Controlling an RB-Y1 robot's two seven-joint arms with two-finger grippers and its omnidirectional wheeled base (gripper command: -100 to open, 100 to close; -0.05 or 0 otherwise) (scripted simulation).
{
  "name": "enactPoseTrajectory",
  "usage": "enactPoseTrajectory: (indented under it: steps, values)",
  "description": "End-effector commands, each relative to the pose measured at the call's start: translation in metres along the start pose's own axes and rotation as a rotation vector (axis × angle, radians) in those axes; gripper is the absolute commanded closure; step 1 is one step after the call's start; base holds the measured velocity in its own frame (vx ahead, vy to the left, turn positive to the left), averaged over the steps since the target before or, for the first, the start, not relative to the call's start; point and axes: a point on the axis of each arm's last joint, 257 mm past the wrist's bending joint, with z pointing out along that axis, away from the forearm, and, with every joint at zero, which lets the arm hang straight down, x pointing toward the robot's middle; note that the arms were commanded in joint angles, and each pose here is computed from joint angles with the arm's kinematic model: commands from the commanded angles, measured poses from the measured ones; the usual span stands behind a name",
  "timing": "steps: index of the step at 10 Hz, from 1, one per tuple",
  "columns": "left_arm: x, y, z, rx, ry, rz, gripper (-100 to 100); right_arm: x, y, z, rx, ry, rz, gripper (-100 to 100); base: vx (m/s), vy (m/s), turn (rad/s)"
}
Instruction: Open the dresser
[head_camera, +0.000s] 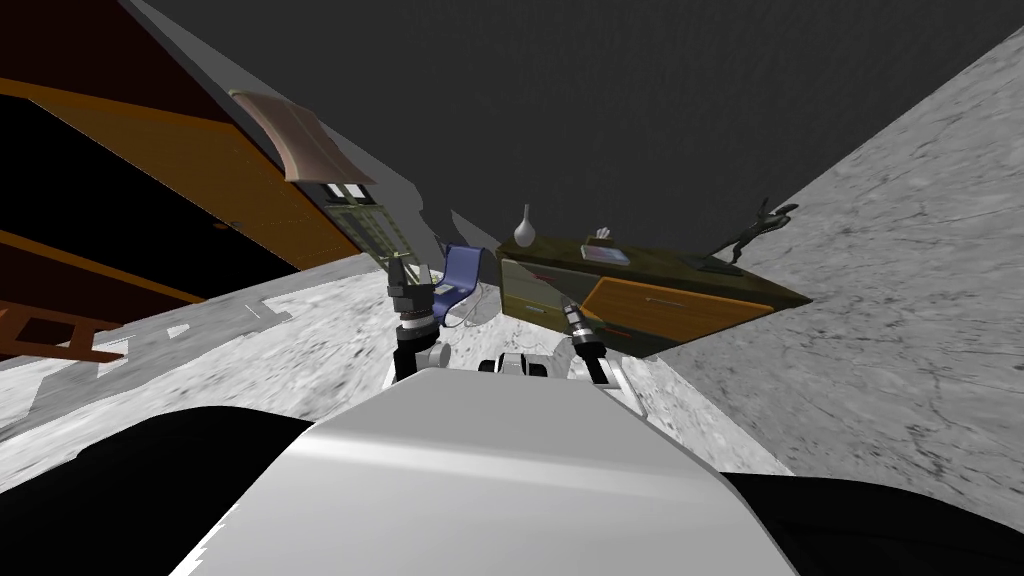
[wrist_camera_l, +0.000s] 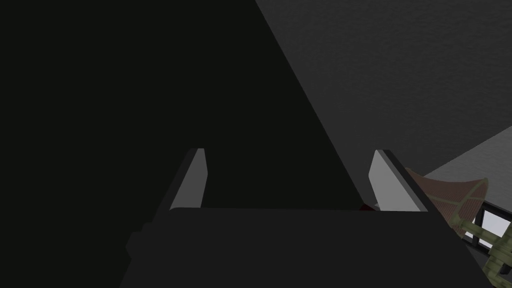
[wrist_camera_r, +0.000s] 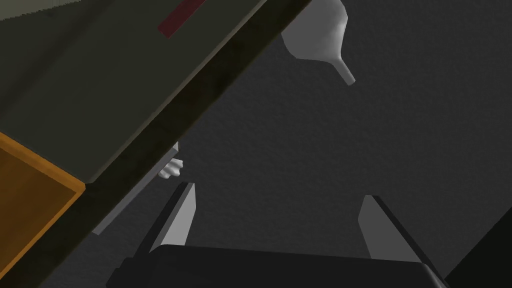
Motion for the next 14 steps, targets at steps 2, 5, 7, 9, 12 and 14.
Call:
enactPoseTrajectory:
  steps: [2,5,7,9,12,14]
  values:
    - [0.0,0.0,0.0,0.0,0.0,0.0,0,0.026,-0.041,0.0,0.105,0.072,-0.11,-100,0.074,0.066,0.027]
    - [0.0,0.0,0.0,0.0,0.0,0.0,0,0.036,-0.06,-0.002,0.153,0.103,-0.196,-100,0.07,0.062,0.026]
    - [0.0,0.0,0.0,0.0,0.0,0.0,0,0.046,-0.08,-0.005,0.202,0.133,-0.263,-100,0.071,0.055,0.03]
    - [0.0,0.0,0.0,0.0,0.0,0.0,0,0.054,-0.1,-0.008,0.251,0.16,-0.333,-100,0.078,0.068,0.03]
    - [0.0,0.0,0.0,0.0,0.0,0.0,0,0.068,-0.136,-0.017,0.33,0.214,-0.457,-100,0.074,0.06,0.033]
    - [0.0,0.0,0.0,0.0,0.0,0.0,0,0.07,-0.158,-0.024,0.388,0.233,-0.527,-100,0.083,0.058,0.03]
